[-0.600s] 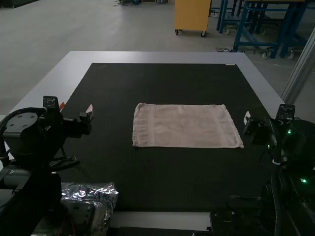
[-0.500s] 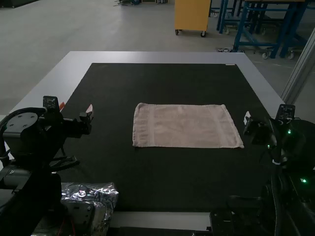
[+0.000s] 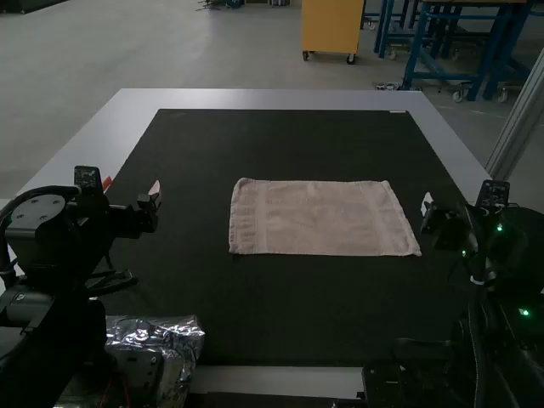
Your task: Fold the towel.
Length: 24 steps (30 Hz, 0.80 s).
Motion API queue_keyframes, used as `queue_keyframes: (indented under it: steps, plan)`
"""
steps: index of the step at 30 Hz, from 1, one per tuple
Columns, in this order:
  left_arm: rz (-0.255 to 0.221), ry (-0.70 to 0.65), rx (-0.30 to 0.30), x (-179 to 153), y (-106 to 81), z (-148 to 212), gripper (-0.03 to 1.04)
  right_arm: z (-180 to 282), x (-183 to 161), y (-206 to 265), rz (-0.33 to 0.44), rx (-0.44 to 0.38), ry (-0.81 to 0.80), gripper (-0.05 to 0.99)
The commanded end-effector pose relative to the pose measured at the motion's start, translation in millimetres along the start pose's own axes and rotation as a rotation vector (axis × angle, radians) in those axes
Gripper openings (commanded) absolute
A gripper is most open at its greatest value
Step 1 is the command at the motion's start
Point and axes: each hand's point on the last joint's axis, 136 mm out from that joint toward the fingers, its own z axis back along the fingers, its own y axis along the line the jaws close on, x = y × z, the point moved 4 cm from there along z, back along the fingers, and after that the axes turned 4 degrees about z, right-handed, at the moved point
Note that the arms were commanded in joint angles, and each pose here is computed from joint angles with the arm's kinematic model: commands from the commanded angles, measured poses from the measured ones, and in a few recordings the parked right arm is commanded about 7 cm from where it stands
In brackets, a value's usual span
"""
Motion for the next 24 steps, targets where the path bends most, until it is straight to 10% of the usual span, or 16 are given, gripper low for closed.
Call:
queue_keyframes:
  steps: [1,12,17,21,24]
  plan:
    - [0.006,0.0,0.012,-1.9,2.2,-0.1,0.97,0.0,-3.0,0.3,0.006,0.009,0.007,0.91]
    - [-0.012,-0.022,0.012,3.2,2.0,0.0,0.97,0.1,1.4,1.0,-0.011,0.013,-0.014,0.91]
    - [-0.081,-0.077,0.012,14.5,1.4,0.6,0.97,2.4,30.0,-0.6,0.005,0.0,-0.154,0.91]
    - [-0.279,-0.133,0.022,25.7,0.2,1.7,0.97,4.0,38.7,-0.1,0.216,-0.017,-0.196,0.91]
    - [-0.281,-0.145,0.111,30.6,11.3,3.0,0.97,4.2,39.9,0.6,0.267,-0.017,-0.203,0.91]
